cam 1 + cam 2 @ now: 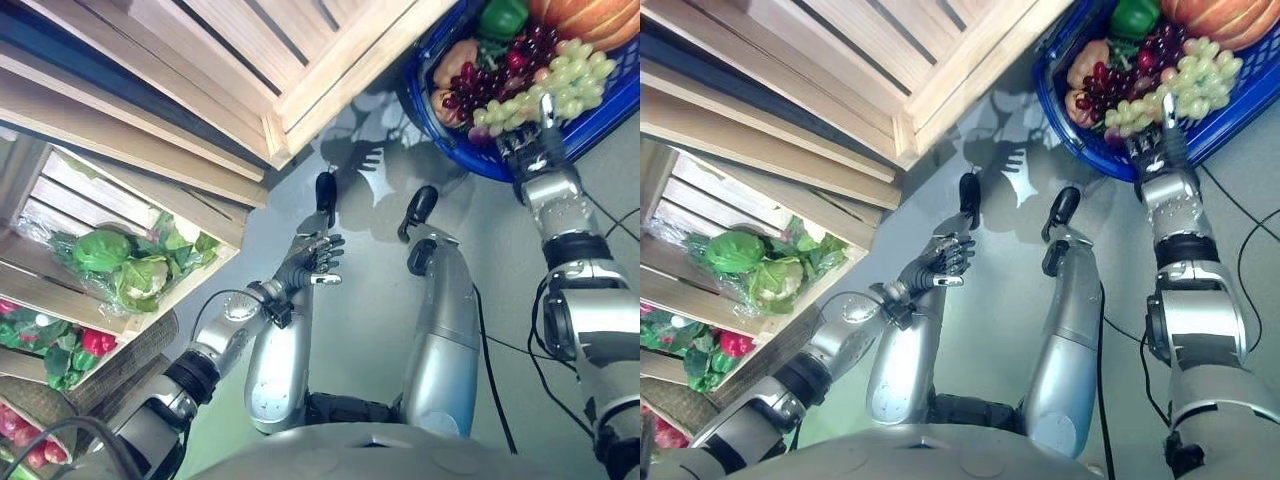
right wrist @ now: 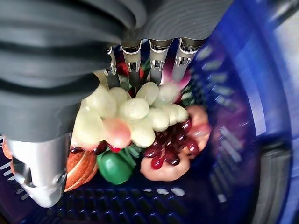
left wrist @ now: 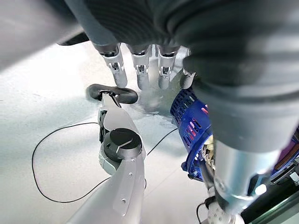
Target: Pick up fruits and vegetables into the basket
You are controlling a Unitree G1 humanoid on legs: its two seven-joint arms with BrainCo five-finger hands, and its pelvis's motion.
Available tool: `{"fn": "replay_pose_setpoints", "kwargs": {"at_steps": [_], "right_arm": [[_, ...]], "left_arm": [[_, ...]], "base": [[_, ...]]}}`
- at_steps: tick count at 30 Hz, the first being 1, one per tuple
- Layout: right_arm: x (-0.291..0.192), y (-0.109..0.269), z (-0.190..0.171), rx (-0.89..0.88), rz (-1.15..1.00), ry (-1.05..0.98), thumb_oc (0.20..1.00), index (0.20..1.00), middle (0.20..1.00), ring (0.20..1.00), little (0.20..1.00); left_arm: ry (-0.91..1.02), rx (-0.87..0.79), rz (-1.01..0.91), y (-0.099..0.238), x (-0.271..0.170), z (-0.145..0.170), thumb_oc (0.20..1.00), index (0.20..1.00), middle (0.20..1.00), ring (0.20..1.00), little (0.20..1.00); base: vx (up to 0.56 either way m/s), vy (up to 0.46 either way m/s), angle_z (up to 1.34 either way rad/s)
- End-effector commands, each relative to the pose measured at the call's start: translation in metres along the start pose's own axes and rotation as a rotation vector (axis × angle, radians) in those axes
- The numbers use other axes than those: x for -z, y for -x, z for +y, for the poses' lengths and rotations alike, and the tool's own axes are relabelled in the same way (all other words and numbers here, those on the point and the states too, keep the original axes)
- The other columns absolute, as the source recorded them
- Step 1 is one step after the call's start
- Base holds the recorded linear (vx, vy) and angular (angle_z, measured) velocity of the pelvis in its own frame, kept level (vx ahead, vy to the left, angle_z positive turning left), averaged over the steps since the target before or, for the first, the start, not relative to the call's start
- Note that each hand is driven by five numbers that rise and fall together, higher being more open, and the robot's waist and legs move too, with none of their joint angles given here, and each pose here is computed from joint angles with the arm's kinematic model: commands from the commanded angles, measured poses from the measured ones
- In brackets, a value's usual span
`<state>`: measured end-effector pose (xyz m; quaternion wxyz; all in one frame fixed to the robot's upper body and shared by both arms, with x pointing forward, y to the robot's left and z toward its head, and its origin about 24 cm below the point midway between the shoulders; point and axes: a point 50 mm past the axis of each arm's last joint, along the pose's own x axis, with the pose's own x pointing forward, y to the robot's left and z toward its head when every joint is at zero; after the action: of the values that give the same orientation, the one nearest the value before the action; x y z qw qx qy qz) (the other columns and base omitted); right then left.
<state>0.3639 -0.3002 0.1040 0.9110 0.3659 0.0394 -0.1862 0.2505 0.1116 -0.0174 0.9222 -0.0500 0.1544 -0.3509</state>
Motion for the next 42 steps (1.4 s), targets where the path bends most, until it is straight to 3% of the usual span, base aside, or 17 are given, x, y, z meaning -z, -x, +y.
{"fn": "replay_pose_setpoints", "kwargs": {"at_steps": [1, 4, 12, 20, 30, 42], "right_arm": [[0.002, 0.009, -0.029, 0.020, -0.021, 0.089, 1.000, 1.000, 1.000, 1.000, 1.000], [0.043, 0.022, -0.057, 0.033, 0.077, 0.133, 1.000, 1.000, 1.000, 1.000, 1.000], [0.110, 0.056, -0.089, 0.007, 0.181, 0.275, 1.000, 1.000, 1.000, 1.000, 1.000], [0.173, 0.106, -0.124, -0.070, 0.419, 0.542, 1.000, 1.000, 1.000, 1.000, 1.000], [0.229, 0.178, -0.180, -0.014, 0.892, 0.710, 1.000, 1.000, 1.000, 1.000, 1.000], [0.245, 0.217, -0.207, 0.152, 1.176, 0.708, 1.000, 1.000, 1.000, 1.000, 1.000]], "left_arm": [[0.065, 0.031, 0.163, 0.024, 0.055, -0.029, 1.000, 1.000, 1.000, 1.000, 1.000], [0.059, 0.004, 0.166, 0.029, 0.053, -0.020, 1.000, 1.000, 1.000, 1.000, 1.000], [0.012, -0.068, 0.173, 0.037, 0.050, -0.001, 1.000, 1.000, 1.000, 1.000, 1.000], [0.041, -0.280, 0.199, 0.053, 0.072, 0.018, 1.000, 1.000, 1.000, 1.000, 1.000], [0.319, -0.445, 0.546, 0.095, 0.149, 0.017, 1.000, 1.000, 1.000, 1.000, 1.000], [0.632, -0.486, 0.835, 0.121, 0.188, -0.007, 1.000, 1.000, 1.000, 1.000, 1.000]], "base": [[-0.02, 0.122, -0.01], [0.00, 0.107, -0.03], [-0.01, 0.071, 0.02], [0.07, 0.065, -0.05], [0.10, 0.043, -0.06], [0.02, 0.033, -0.08]]}}
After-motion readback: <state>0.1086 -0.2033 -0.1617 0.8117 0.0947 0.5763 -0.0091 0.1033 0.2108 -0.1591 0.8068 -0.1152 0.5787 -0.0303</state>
